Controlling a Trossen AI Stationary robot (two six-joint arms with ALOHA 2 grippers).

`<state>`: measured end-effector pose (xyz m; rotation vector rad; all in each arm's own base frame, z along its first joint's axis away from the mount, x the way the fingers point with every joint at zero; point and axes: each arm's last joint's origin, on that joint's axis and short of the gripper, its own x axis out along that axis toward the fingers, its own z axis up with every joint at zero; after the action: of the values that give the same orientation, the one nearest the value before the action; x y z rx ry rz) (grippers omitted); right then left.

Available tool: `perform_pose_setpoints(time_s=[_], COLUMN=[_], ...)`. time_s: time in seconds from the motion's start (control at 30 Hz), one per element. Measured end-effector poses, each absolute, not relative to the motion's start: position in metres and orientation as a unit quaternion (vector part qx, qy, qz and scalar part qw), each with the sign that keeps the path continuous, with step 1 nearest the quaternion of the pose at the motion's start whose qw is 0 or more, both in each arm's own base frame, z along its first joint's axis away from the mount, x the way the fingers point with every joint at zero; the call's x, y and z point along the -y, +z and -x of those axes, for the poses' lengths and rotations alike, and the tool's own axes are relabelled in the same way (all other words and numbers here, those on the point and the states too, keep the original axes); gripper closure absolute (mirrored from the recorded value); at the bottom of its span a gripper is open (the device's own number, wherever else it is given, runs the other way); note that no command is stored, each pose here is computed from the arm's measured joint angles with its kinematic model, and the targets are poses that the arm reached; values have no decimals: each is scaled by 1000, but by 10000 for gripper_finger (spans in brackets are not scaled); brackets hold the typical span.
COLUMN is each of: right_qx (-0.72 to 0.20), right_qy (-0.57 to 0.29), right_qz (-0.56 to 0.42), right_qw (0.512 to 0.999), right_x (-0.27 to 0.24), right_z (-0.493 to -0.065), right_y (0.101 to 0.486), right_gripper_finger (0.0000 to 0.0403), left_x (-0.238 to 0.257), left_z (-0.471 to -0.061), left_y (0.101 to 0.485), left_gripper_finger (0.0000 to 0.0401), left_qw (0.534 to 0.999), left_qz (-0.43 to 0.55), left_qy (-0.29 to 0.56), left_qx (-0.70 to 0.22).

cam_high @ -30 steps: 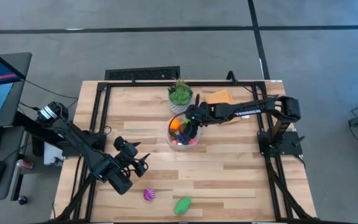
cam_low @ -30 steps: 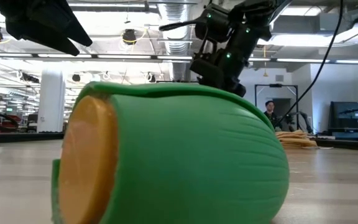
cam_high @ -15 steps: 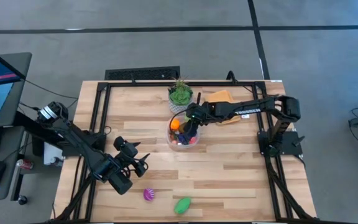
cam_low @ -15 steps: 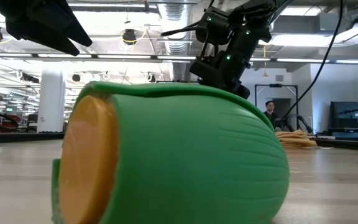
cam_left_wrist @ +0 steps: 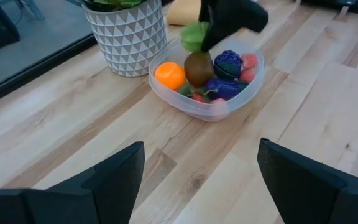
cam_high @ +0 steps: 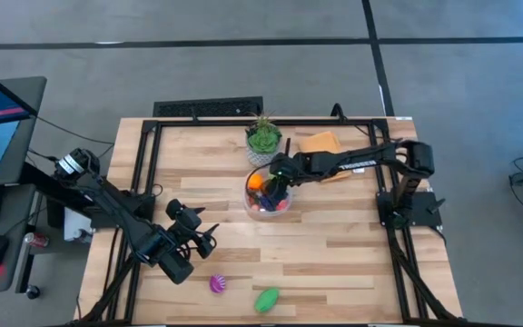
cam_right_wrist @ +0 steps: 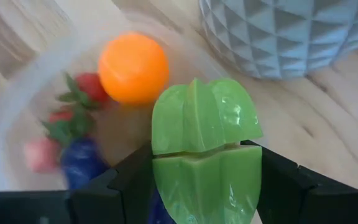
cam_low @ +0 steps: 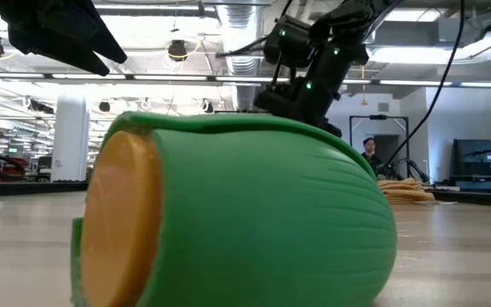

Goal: Pick and placing Produce into tupperware
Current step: Put the green star fruit into the transparent bin

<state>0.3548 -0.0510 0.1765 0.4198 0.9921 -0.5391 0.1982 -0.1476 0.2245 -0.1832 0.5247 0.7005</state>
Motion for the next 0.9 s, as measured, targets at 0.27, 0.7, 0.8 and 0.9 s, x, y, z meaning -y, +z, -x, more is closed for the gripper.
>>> perform_pose_setpoints(time_s=[0.27, 0.7, 0.8, 0.9], right_qx=[-472, -464, -464, -461], right_qy=[-251, -229, -229, -227], right_qz=[-188, -182, -182, -182], right_qw=[824, 836, 836, 838], right_x=[45, 43, 43, 43], right_z=[-357, -359, -359, -360], right_y=[171, 174, 174, 174], right_gripper_finger=[158, 158, 158, 158], left_x=[148, 148, 148, 148], left_z=[-198, -198, -198, -198], left_y=[224, 224, 224, 224], left_gripper_finger=[99, 99, 99, 99], left_qw=[901, 901, 901, 901], left_qz=[91, 90, 90, 90], left_qy=[337, 338, 338, 338], left_qx=[-256, -257, -257, -257])
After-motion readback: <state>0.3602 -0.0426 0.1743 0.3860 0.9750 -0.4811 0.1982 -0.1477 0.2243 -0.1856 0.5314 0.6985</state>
